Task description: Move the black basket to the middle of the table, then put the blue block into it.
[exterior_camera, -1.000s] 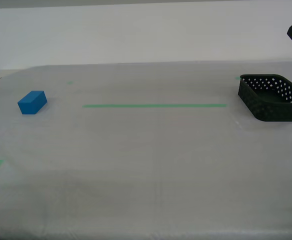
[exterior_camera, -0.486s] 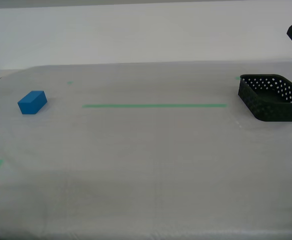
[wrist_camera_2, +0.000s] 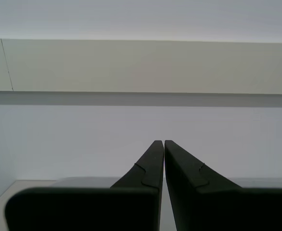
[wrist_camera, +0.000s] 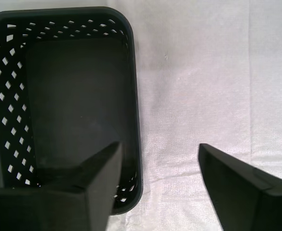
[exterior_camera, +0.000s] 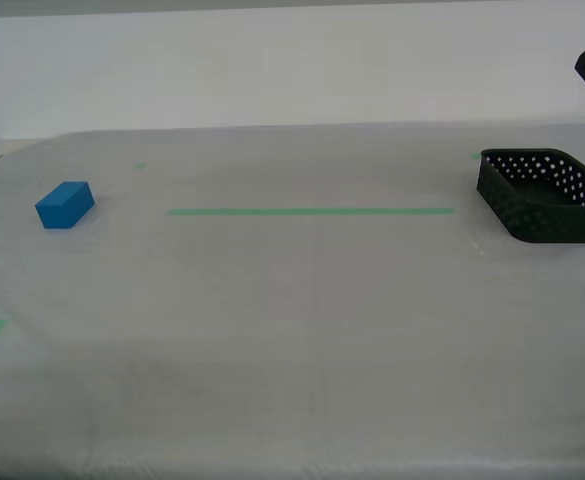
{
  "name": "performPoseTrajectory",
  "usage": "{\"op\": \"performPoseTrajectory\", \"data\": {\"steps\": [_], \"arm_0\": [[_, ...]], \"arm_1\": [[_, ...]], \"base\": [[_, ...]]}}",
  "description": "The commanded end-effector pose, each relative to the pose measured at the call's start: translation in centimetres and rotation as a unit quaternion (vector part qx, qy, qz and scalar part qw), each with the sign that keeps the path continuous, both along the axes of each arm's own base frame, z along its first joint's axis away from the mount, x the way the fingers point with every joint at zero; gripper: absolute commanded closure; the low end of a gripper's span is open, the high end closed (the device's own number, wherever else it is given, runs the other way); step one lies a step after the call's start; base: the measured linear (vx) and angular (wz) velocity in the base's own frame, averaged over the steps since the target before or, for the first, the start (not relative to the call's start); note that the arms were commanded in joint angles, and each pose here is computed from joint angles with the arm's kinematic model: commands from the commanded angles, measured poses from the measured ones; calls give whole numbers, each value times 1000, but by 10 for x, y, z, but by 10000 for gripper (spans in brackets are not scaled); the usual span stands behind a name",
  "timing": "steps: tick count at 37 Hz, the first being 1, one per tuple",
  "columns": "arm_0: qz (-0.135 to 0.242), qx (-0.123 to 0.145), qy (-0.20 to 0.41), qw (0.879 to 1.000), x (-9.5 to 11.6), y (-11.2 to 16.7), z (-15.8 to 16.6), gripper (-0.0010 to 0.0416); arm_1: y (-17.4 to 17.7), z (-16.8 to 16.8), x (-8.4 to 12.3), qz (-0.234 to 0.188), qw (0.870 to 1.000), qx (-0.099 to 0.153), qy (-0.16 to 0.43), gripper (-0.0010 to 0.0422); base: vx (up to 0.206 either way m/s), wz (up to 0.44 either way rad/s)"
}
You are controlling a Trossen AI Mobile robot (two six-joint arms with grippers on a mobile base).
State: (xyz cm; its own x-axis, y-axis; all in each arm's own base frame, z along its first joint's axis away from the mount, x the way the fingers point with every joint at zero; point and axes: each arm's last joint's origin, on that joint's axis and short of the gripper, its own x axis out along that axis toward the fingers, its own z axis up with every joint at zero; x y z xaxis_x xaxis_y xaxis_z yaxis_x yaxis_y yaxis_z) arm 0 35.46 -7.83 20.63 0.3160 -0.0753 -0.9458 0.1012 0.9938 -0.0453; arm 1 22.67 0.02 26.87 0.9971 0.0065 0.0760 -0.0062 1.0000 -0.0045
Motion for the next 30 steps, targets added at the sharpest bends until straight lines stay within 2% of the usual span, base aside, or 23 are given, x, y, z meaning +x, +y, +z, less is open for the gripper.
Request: {"op": "performPoseTrajectory", "data": {"steps": [1, 8, 15, 30], "arm_0": [[1, 3, 0, 1000, 0, 1, 0, 131], [4, 8, -2, 1000, 1, 2, 0, 61], [10, 4, -15, 1000, 3, 4, 1, 20], [15, -3, -48, 999, 10, 5, 3, 19]], "arm_1": [[0, 1, 0, 0, 1000, 1, -3, 412], [0, 1, 0, 0, 1000, 1, -3, 412], [0, 1, 0, 0, 1000, 1, -3, 412], [0, 1, 0, 0, 1000, 1, -3, 412]], "base": [[0, 0], [0, 0], [0, 0], [0, 0]]}}
